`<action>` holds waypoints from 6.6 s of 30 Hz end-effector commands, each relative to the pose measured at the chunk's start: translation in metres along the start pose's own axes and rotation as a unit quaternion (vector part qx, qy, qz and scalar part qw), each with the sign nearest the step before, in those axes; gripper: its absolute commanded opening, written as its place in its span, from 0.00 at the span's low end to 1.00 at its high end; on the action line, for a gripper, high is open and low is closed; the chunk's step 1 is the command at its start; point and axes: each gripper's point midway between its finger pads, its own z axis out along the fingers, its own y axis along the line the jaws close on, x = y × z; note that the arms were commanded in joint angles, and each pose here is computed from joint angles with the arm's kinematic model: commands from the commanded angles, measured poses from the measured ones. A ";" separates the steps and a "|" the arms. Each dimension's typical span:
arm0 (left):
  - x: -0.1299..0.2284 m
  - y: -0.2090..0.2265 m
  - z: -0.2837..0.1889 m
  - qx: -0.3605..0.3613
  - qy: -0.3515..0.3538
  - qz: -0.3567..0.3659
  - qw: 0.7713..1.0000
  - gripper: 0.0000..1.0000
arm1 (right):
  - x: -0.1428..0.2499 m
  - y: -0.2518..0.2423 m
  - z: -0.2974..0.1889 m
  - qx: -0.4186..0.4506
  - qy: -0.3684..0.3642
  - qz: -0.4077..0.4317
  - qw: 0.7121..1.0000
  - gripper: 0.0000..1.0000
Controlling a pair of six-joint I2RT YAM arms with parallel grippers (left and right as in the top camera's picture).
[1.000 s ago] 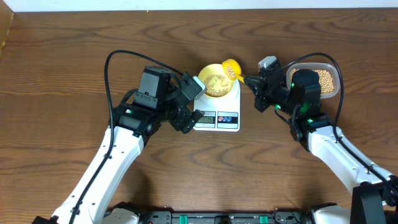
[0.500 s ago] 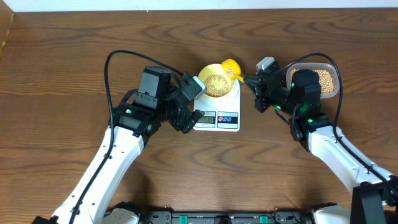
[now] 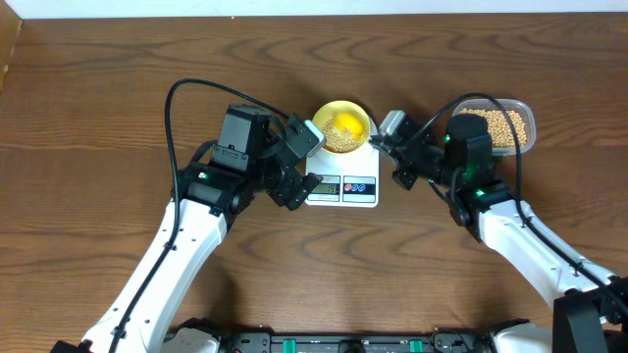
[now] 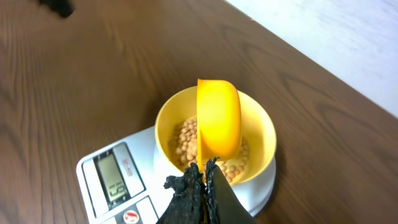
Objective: Scoop item into bowl and weigh 50g on scale
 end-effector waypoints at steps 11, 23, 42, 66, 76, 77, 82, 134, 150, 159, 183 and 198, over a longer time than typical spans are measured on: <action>0.002 0.001 -0.001 -0.002 0.000 0.006 1.000 0.84 | -0.005 0.003 0.005 -0.002 -0.003 -0.088 0.996 0.01; 0.002 0.001 -0.001 -0.002 0.000 0.007 1.000 0.84 | -0.037 -0.039 -0.009 0.117 -0.037 -0.046 0.991 0.01; 0.002 0.001 -0.001 -0.002 0.000 0.007 1.000 0.84 | -0.017 -0.131 -0.159 0.480 0.111 0.002 0.870 0.01; 0.002 0.001 -0.001 -0.002 0.000 0.007 1.000 0.84 | 0.073 -0.166 -0.261 0.613 0.195 0.168 0.747 0.01; 0.002 0.001 -0.001 -0.002 0.000 0.007 1.000 0.84 | 0.104 -0.162 -0.259 0.597 0.206 0.235 0.739 0.01; 0.002 0.001 -0.001 -0.002 0.000 0.007 1.000 0.84 | 0.105 -0.161 -0.253 0.587 0.203 0.240 0.746 0.01; 0.002 0.001 -0.001 -0.002 0.000 0.007 1.000 0.84 | 0.110 -0.159 -0.225 0.532 0.192 0.255 0.784 0.01; 0.002 0.001 -0.001 -0.002 0.000 0.007 1.000 0.84 | 0.141 -0.151 -0.144 0.395 0.152 0.351 0.835 0.01; 0.002 0.001 -0.001 -0.002 0.000 0.007 1.000 0.84 | 0.130 -0.138 -0.126 0.337 0.120 0.382 0.852 0.01; 0.002 0.001 -0.001 -0.002 0.000 0.007 1.000 0.84 | 0.128 -0.131 -0.120 0.313 0.112 0.406 0.851 0.01; 0.002 0.001 -0.001 -0.002 0.000 0.007 1.000 0.84 | 0.125 -0.122 -0.115 0.287 0.107 0.427 0.851 0.01; 0.002 0.001 -0.001 -0.002 0.000 0.007 1.000 0.84 | 0.128 -0.136 -0.127 0.318 0.077 0.474 0.817 0.01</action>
